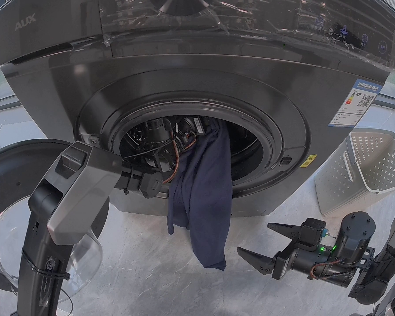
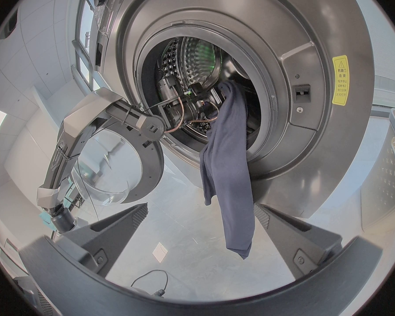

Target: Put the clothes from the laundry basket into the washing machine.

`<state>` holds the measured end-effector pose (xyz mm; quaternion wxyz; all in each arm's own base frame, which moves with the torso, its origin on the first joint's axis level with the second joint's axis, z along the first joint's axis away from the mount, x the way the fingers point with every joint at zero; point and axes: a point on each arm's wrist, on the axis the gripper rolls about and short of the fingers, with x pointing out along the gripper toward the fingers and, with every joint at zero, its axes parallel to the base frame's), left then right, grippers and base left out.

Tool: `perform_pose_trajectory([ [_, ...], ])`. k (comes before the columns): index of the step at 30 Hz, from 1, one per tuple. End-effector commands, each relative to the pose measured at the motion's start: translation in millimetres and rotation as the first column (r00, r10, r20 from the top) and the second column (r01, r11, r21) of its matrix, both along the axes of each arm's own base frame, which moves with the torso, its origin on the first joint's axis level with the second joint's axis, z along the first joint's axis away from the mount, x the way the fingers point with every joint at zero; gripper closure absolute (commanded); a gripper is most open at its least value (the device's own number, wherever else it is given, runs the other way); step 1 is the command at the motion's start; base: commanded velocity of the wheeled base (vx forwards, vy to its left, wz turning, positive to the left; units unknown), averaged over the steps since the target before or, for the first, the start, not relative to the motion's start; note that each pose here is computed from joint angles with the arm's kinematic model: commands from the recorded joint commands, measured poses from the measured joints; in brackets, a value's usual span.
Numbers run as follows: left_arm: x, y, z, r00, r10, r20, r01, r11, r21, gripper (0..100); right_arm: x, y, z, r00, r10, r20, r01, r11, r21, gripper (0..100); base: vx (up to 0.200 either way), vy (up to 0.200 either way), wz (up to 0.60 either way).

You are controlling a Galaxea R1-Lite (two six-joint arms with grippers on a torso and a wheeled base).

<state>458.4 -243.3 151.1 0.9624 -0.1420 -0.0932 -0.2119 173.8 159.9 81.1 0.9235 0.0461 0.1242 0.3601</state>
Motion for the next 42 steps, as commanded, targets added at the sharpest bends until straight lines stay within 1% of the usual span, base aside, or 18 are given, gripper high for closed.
perform_pose_trajectory([
  [1, -13.5, 3.8, -12.7, 0.997, -0.018, -0.076, 0.021, 0.999, 0.043, 0, -0.6, 1.1, 0.0, 1.000, 0.006, 0.001, -0.006, 1.000, 0.001, 0, 0.000, 0.000, 0.00],
  [4, -20.1, 7.2, -12.0, 0.995, -0.025, -0.095, 0.030, 0.998, 0.054, 0, -0.2, 1.8, 0.1, 1.000, 0.006, 0.002, -0.006, 1.000, 0.002, 0, 0.000, 0.000, 0.00],
  [5, -30.0, 11.0, -11.1, 0.991, -0.050, -0.121, 0.059, 0.996, 0.070, 0, -0.3, 1.8, 0.0, 1.000, 0.006, 0.001, -0.006, 1.000, 0.001, 0, 0.000, 0.000, 0.00],
  [9, -48.7, 11.8, -15.4, 0.979, -0.107, -0.176, 0.126, 0.987, 0.098, 0, -0.5, 2.1, 0.0, 1.000, 0.008, 0.002, -0.008, 1.000, -0.001, 0, 0.000, 0.000, 0.00],
  [10, -54.6, 12.1, -22.6, 0.971, -0.128, -0.204, 0.153, 0.982, 0.110, 0, -0.8, 2.8, 0.2, 1.000, 0.011, 0.003, -0.011, 1.000, 0.000, 0, 0.000, 0.000, 0.00],
  [14, -65.0, 8.0, -42.7, 0.952, -0.150, -0.266, 0.191, 0.972, 0.138, 0, -2.7, 4.9, 0.3, 1.000, 0.021, 0.003, -0.021, 1.000, 0.002, 0, 0.000, 0.000, 0.00],
  [15, -65.4, 8.1, -44.8, 0.950, -0.153, -0.272, 0.197, 0.970, 0.142, 0, -2.4, 5.2, 0.0, 1.000, 0.022, 0.003, -0.022, 1.000, 0.000, 0, 0.000, 0.000, 0.00],
  [17, -67.0, 6.0, -54.8, 0.938, -0.178, -0.298, 0.230, 0.961, 0.150, 0, -2.4, 5.3, -0.3, 1.000, 0.021, 0.001, -0.021, 1.000, 0.000, 0, 0.000, 0.000, 0.00],
  [20, -62.8, 3.4, -67.4, 0.933, -0.176, -0.314, 0.234, 0.959, 0.160, 0, -2.1, 5.6, -1.3, 1.000, 0.021, -0.001, -0.021, 1.000, -0.002, 0, 0.000, 0.000, 0.00],
  [21, -62.8, 3.4, -67.4, 0.933, -0.176, -0.314, 0.234, 0.959, 0.160, 100, -2.1, 5.6, -1.3, 1.000, 0.021, -0.001, -0.021, 1.000, -0.002, 0, 0.000, 0.000, 0.00],
  [22, -59.5, 3.0, -73.9, 0.932, -0.173, -0.319, 0.236, 0.957, 0.169, 100, -2.3, 6.8, -2.1, 1.000, 0.026, -0.003, -0.026, 1.000, -0.004, 0, 0.000, 0.000, 0.00],
  [27, -52.7, -1.1, -78.1, 0.934, -0.177, -0.309, 0.236, 0.958, 0.164, 100, -1.8, 9.5, -4.2, 0.999, 0.032, -0.009, -0.032, 0.999, -0.007, 0, 0.000, 0.000, 0.00],
  [33, -38.7, -9.1, -64.0, 0.955, -0.173, -0.242, 0.209, 0.969, 0.133, 100, -0.6, 10.5, -3.1, 1.000, 0.030, -0.003, -0.030, 1.000, -0.002, 0, 0.000, 0.000, 0.00],
  [34, -38.4, -9.2, -63.2, 0.955, -0.173, -0.239, 0.209, 0.969, 0.132, 100, -0.6, 10.5, -3.1, 1.000, 0.030, -0.003, -0.030, 1.000, -0.002, 0, 0.000, 0.000, 0.00],
  [35, -33.4, -10.2, -54.1, 0.965, -0.165, -0.205, 0.192, 0.974, 0.119, 100, -0.5, 10.6, -3.5, 1.000, 0.030, -0.004, -0.030, 1.000, -0.003, 0, 0.000, 0.000, 0.00],
  [37, -26.5, -11.6, -40.9, 0.977, -0.137, -0.162, 0.152, 0.985, 0.085, 100, -0.5, 10.6, -3.5, 1.000, 0.030, -0.004, -0.030, 1.000, -0.003, 0, 0.000, 0.000, 0.00],
  [39, -21.4, -12.3, -29.5, 0.984, -0.123, -0.131, 0.130, 0.991, 0.043, 100, -0.5, 10.6, -3.5, 1.000, 0.030, -0.004, -0.030, 1.000, -0.003, 0, 0.000, 0.000, 0.00],
  [42, -16.8, -13.5, -15.0, 0.989, -0.109, -0.101, 0.110, 0.994, 0.001, 100, -0.5, 10.7, -3.9, 0.999, 0.032, -0.005, -0.032, 0.999, -0.004, 0, 0.000, 0.000, 0.00],
])
